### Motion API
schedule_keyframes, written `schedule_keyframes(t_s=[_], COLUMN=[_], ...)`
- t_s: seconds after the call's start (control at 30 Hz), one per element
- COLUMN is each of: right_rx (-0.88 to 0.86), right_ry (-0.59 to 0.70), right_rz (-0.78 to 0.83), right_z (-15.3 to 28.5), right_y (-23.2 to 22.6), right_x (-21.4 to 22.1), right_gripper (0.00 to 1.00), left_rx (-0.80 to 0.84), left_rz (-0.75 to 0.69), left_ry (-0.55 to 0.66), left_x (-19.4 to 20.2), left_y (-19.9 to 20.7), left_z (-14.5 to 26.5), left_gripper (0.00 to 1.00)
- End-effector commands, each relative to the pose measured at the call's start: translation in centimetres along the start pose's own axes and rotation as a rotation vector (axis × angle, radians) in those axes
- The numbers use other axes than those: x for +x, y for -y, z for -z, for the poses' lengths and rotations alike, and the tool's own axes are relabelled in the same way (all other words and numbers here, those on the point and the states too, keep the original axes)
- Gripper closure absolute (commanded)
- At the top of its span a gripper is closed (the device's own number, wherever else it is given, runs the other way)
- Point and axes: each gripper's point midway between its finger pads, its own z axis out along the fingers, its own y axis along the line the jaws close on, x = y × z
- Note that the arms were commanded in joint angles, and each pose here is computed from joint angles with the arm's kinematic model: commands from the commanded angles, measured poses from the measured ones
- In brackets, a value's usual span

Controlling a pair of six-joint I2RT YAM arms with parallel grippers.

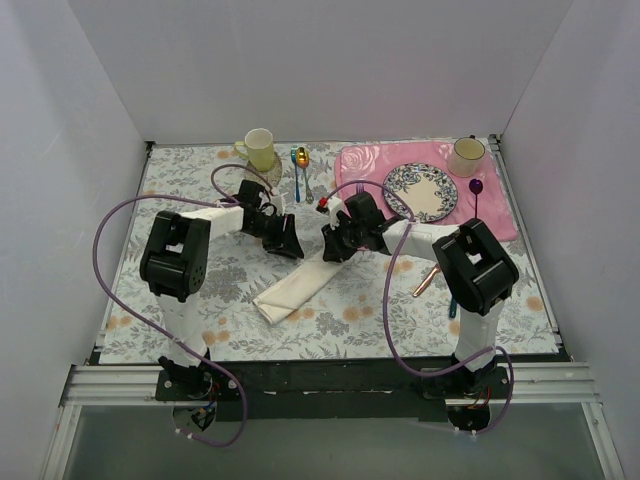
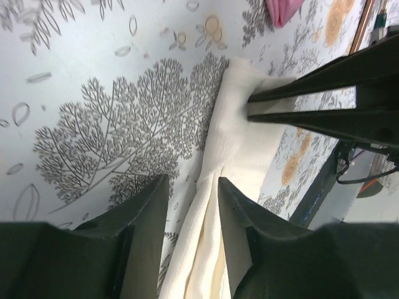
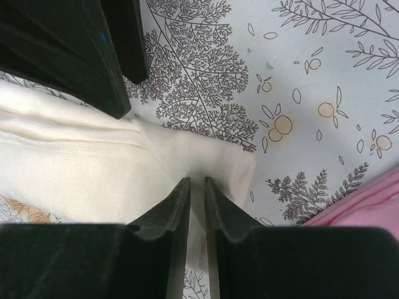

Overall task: Fold the napkin into a case and place the utensils inside
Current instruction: Smooth out the smaller rectangle-folded napkin at the center of the board.

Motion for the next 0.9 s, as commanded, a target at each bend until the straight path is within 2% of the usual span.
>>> schedule_keyframes(t_s=[0.0, 0.17, 0.23, 0.3, 0.43, 0.6, 0.7, 0.87], right_rx=[0.026, 0.027, 0.032, 0.039, 0.022, -0.011, -0.056, -0.188], right_ry=[-0.196, -0.220, -0.224, -0.227, -0.237, -0.248, -0.225, -0.150], right_rz=[-0.165, -0.251, -0.272, -0.305, -0.347, -0.397, -0.398, -0.396], right_z=[-0.9, -0.9, -0.8, -0.6, -0.4, 0.1, 0.7, 2.9], right_y=[0.7, 1.3, 1.4, 1.6, 1.1, 0.1, -0.9, -3.2], right_x=[7.2, 8.2, 8.4, 8.6, 9.0, 9.3, 8.6, 5.2], right_gripper=[0.76, 0.76, 0.77, 0.76, 0.76, 0.74, 0.70, 0.60], left_rx=[0.054, 0.257, 0.313, 0.326, 0.271, 0.111, 0.068, 0.027], left_rz=[-0.120, -0.161, -0.128, -0.135, -0.060, 0.016, 0.006, -0.089], left_ry=[0.070, 0.050, -0.007, -0.066, -0.162, -0.249, -0.287, -0.328], left_x=[-3.1, -1.2, 1.1, 3.2, 6.4, 8.4, 8.7, 9.1], left_y=[3.5, 8.4, 9.2, 9.7, 7.8, 3.0, 0.8, -1.3], left_z=[2.0, 3.6, 3.6, 3.2, 1.6, -0.3, -0.6, -0.5], left_gripper=[0.64, 0.72, 0.78, 0.80, 0.85, 0.92, 0.96, 0.99])
